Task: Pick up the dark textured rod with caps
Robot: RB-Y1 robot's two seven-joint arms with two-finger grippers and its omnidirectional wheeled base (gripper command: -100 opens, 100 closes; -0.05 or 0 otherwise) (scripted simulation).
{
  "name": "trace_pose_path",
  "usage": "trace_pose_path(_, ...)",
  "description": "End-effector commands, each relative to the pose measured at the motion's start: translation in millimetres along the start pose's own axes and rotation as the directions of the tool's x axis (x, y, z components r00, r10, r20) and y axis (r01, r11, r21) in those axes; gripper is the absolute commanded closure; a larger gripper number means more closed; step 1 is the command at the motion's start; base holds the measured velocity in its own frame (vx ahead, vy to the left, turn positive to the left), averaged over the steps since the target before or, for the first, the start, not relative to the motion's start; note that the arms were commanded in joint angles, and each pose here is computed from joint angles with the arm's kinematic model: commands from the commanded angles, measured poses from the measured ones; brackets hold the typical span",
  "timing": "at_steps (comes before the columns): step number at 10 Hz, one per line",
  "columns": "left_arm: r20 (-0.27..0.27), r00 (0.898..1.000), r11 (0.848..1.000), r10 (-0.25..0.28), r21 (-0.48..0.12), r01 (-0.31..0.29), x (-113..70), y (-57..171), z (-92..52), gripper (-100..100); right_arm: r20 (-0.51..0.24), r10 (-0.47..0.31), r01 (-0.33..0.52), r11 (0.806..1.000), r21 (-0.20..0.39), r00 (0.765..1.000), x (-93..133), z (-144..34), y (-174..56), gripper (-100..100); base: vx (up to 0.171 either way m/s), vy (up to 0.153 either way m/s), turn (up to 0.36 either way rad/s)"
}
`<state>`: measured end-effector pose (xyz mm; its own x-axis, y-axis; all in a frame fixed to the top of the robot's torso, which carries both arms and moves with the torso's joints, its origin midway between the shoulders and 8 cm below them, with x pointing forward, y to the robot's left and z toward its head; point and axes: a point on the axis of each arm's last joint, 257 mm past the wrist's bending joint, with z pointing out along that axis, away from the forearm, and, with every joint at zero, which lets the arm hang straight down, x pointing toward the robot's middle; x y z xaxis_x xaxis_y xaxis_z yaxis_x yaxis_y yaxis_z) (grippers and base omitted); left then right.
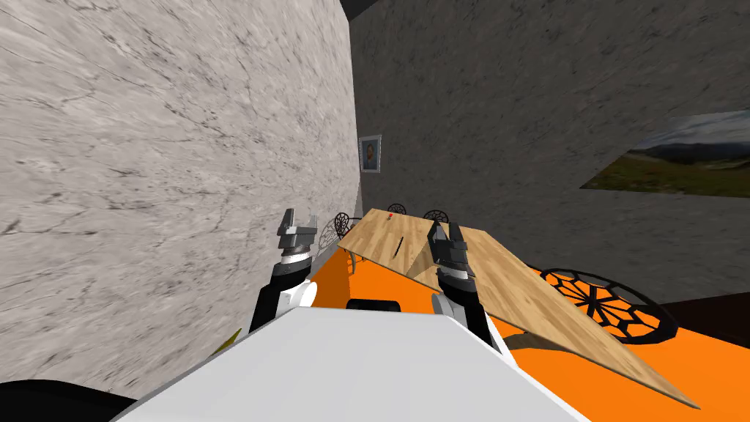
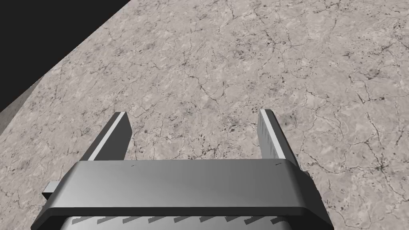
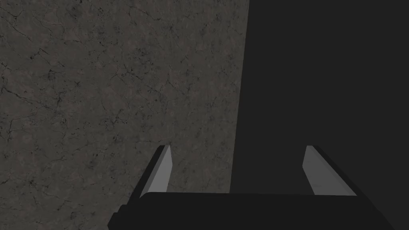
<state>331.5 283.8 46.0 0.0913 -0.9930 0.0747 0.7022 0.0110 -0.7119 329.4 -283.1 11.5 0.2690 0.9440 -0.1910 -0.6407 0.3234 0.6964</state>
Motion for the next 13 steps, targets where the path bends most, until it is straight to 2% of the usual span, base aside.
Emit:
trace_pose_path(1,0.0,1.0,1.0,0.0,0.0,0.0,0.0,0,0.0,0,-0.027,0.003,-0.002,0.999,0.038,1.0,-1,-8.7,-14,-100,-0.012,0.002,0.222)
trace_pose_path(4,0.0,1.0,1.0,0.0,0.0,0.0,0.0,0,0.0,0,-0.059,0.02,-0.012,0.991,0.137,0.998,-8,-30.7,-47,-100,-0.03,-0.002,0.275)
trace_pose_path(7,0.0,1.0,1.0,0.0,0.0,0.0,0.0,0,0.0,0,-0.086,0.046,-0.02,0.958,0.286,0.995,-20,-67.3,-92,-100,-0.034,-0.001,0.365)
trace_pose_path(8,0.0,1.0,1.0,0.0,0.0,0.0,0.0,0,0.0,0,-0.078,0.053,-0.028,0.957,0.287,0.996,-22,-67.2,-92,-100,-0.021,-0.006,0.111)
trace_pose_path(10,0.0,1.0,1.0,0.0,0.0,0.0,0.0,0,0.0,0,-0.09,0.068,-0.026,0.914,0.405,0.994,-33,-100.4,-125,-100,-0.024,0.004,0.368)
trace_pose_path(11,0.0,1.0,1.0,0.0,0.0,0.0,0.0,0,0.0,0,-0.082,0.077,-0.037,0.913,0.407,0.994,-35,-100.1,-126,-100,-0.02,-0.005,0.175)
trace_pose_path(12,0.0,1.0,1.0,0.0,0.0,0.0,0.0,0,0.0,0,-0.088,0.084,-0.033,0.883,0.468,0.993,-42,-119.2,-143,-100,-0.02,0.004,0.334)
trace_pose_path(13,0.0,1.0,1.0,0.0,0.0,0.0,0.0,0,0.0,0,-0.081,0.088,-0.04,0.882,0.469,0.993,-43,-119.2,-143,-100,-0.015,-0.004,0.156)
